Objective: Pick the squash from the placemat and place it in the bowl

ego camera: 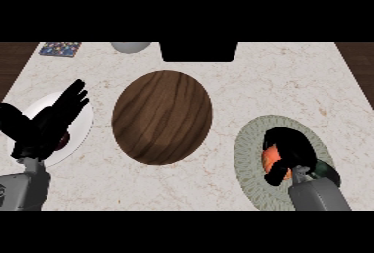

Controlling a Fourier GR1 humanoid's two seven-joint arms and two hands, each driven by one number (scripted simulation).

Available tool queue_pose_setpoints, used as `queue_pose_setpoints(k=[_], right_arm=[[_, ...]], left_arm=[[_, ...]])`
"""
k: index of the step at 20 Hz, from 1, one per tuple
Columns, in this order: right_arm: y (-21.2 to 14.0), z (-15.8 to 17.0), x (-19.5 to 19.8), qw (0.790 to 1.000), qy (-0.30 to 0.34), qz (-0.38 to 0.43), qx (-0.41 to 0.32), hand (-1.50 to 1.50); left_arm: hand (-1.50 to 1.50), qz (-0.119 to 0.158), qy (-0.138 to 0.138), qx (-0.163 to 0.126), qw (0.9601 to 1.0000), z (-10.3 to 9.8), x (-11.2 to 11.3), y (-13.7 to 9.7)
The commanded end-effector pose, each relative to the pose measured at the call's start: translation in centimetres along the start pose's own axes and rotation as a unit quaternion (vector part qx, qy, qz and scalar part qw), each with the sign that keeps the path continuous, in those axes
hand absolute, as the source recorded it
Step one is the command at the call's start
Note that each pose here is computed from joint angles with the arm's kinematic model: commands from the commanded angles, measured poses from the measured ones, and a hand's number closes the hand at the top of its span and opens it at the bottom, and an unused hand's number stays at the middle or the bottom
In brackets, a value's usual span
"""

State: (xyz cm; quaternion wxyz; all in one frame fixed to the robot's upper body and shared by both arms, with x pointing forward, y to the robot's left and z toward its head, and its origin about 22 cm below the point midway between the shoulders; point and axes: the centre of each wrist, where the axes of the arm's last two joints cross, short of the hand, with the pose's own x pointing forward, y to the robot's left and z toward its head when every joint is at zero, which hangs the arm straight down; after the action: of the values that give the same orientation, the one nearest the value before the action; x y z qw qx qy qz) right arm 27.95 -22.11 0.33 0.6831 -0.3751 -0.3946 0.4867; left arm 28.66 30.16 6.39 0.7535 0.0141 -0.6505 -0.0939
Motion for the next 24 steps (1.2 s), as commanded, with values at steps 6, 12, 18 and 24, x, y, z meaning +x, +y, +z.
queue_pose_setpoints(k=[6, 12, 18, 24], right_arm=[[3.5, 8.2, 0.6, 0.999, 0.011, -0.024, -0.026, 1.5], [2.5, 15.4, 2.0, 0.997, -0.003, -0.045, -0.058, 1.5], [-2.0, 20.7, 5.0, 0.993, -0.017, -0.039, -0.107, 1.5], [-5.9, 25.9, 7.5, 0.989, -0.028, -0.008, -0.148, 1.5]], left_arm=[[0.0, 0.0, 0.003, 0.006, 1.0, 0.1, -0.9, -2.3], [0.0, 0.002, 0.009, 0.006, 0.9999, -0.1, -0.6, 0.1], [0.0, 0.008, 0.001, -0.011, 0.9999, 0.5, 0.1, -0.3], [0.0, -0.006, 0.002, 0.001, 1.0, -0.4, -0.5, -0.7]])
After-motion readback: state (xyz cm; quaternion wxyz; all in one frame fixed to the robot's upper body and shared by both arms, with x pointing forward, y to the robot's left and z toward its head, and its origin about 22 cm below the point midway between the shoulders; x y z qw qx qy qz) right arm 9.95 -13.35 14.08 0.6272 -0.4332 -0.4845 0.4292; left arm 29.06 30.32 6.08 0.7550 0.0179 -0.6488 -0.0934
